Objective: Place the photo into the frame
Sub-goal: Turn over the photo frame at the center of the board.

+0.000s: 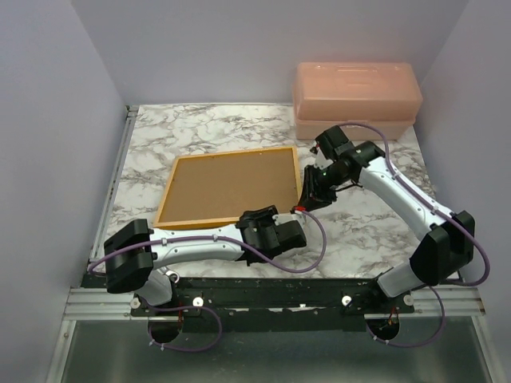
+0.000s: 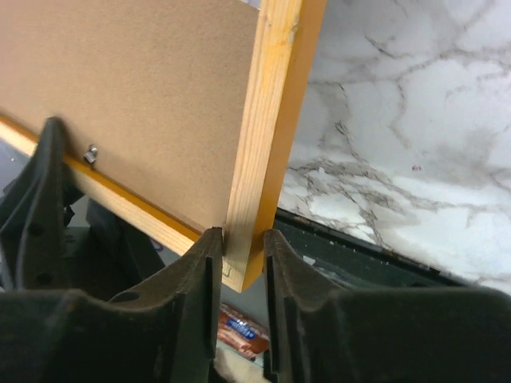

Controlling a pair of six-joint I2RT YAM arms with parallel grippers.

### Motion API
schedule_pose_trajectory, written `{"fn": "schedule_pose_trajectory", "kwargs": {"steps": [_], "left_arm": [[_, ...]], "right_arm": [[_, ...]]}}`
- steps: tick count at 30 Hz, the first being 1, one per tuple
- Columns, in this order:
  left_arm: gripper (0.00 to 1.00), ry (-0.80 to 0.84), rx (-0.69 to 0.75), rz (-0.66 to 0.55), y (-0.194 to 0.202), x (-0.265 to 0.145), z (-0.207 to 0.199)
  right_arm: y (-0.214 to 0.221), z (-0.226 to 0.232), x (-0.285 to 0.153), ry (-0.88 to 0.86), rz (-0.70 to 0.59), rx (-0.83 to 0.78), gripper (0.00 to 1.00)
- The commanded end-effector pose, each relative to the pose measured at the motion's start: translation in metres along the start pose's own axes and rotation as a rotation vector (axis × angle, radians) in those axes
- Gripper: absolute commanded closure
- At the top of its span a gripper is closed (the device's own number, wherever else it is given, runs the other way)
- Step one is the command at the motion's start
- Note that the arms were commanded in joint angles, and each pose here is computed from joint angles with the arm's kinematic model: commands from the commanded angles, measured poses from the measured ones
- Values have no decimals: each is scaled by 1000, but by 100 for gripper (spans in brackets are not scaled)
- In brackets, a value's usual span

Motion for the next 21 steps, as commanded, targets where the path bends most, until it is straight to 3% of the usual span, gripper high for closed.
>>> {"fn": "schedule_pose_trajectory", "kwargs": {"steps": [1, 6, 10, 15, 17, 21], "left_arm": [[67, -125, -80, -54, -9, -19, 32], [79, -133, -78, -67, -9, -36, 41], [83, -116, -109, -80, -9, -48, 48], [85, -95, -161, -102, -9, -65, 57], [86, -85, -180, -112, -8, -70, 61], [86, -62, -217, -134, -6, -81, 68]], "right_arm": [[-6, 27, -41, -138, -149, -112, 60], [-26, 40, -86, -124, -402, -252, 26], [-37, 54, -132, -160, -669, -341, 21], [-28, 59, -177, -259, -1005, -506, 1], [-22, 52, -183, -264, -1118, -573, 0], [1, 44, -177, -306, -1233, -875, 2]]}}
Point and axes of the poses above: each gripper's point midway between its finger pads, its own x axis out along the fingers, its own z axis along the line the jaws close on, y = z × x, the point moved 6 cm from there along -x, back along the fingers, and after that the axes turned 1 degree about x, right-handed, at the moved point
